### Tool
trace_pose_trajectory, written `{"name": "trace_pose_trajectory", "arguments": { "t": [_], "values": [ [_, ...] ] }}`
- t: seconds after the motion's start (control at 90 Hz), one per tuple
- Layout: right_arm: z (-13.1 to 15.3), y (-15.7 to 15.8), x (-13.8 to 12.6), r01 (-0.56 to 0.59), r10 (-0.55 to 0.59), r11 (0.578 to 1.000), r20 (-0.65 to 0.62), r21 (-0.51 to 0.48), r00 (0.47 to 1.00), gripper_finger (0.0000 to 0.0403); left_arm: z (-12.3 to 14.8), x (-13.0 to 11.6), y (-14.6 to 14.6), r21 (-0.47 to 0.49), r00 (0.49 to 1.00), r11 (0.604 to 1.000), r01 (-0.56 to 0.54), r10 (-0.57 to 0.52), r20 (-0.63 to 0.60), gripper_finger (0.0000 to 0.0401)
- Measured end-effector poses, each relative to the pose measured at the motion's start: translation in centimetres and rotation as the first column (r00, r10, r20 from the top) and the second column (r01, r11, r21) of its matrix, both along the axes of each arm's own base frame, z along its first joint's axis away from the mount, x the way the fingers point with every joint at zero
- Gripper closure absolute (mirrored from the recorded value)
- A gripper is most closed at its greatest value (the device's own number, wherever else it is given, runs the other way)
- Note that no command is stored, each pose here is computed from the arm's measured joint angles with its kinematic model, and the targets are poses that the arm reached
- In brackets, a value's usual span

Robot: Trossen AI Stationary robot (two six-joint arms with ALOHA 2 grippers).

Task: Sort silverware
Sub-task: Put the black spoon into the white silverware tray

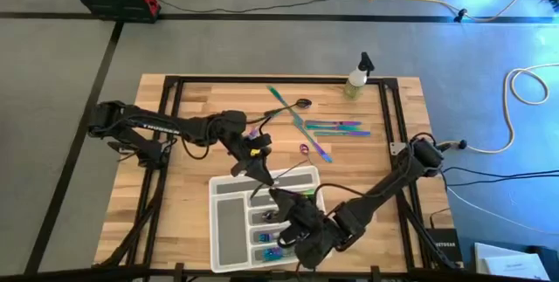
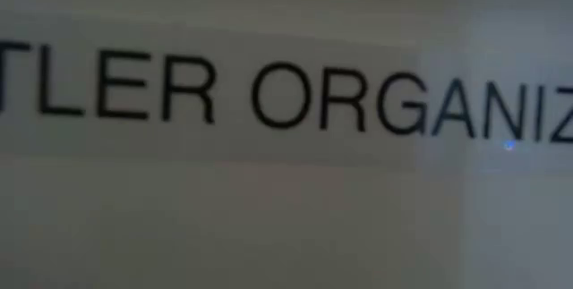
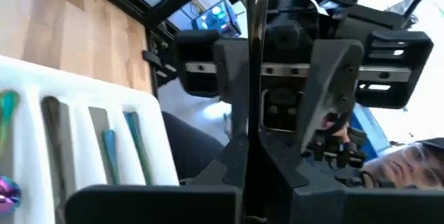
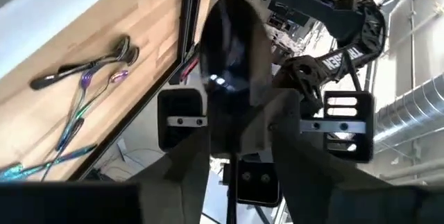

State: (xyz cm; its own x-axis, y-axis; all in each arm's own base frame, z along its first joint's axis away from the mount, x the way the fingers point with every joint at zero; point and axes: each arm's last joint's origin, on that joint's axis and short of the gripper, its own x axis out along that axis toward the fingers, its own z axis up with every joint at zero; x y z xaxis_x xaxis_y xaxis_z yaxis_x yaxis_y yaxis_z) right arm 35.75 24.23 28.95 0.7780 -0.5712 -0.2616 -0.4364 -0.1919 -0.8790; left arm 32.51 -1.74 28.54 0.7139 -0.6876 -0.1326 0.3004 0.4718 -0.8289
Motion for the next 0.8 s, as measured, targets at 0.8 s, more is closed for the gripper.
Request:
{"name": "trace_pose_trajectory", "arguments": {
  "t": [0.8],
  "values": [
    [-0.23,-0.7,0.12,0.023,-0.025,0.998,-0.041,-0.063,0.999,0.032,0.07,-0.04,-0.12,-0.026,1.0,0.999,0.024,-0.025,-0.012,0.0397]
  ]
}}
